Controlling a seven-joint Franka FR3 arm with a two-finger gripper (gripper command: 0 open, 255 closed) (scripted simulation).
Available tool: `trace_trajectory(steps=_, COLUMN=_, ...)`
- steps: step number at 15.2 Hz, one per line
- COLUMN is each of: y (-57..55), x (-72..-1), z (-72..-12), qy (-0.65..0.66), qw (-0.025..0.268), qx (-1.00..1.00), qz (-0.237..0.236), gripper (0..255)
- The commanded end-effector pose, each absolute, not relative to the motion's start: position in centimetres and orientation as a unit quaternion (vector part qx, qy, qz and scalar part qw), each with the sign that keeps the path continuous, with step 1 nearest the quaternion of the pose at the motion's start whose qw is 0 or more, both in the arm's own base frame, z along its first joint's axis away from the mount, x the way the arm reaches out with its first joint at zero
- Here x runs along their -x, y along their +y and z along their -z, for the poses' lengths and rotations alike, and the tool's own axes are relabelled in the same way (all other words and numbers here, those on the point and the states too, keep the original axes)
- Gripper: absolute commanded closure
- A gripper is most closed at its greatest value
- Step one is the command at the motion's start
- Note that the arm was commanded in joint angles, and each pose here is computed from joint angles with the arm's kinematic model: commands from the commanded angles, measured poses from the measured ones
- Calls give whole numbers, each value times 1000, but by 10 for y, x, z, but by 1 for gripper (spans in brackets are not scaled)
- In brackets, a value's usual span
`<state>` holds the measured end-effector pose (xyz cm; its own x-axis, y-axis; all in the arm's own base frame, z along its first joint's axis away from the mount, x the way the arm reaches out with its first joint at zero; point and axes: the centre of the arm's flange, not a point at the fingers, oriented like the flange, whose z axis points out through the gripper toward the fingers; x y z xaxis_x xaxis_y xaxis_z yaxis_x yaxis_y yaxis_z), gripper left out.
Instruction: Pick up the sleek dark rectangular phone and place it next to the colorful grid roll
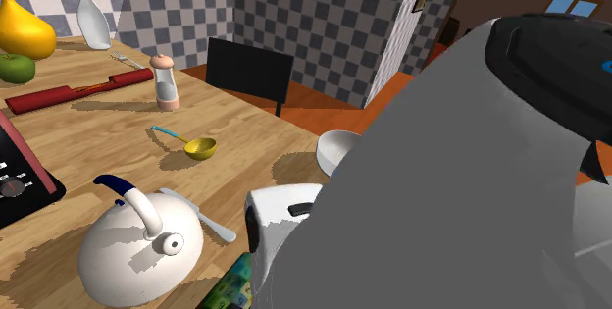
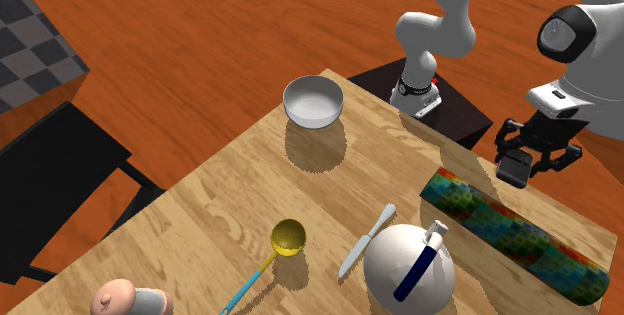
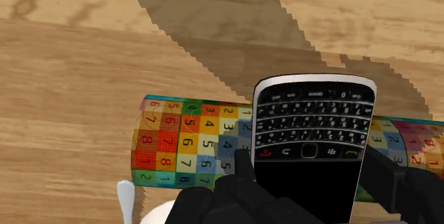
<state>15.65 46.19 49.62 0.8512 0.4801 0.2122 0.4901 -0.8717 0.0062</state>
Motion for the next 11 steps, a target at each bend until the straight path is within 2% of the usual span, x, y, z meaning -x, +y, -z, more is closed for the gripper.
trace_trajectory(steps=1, y=480, x=-137, z=-497, qy=-251, qw=24, qx=962, qz=104, gripper=255)
trace_trajectory(steps=11, y=573, x=-28, z=-497, qy=-251, qw=24, qx=962, qz=104, gripper=255)
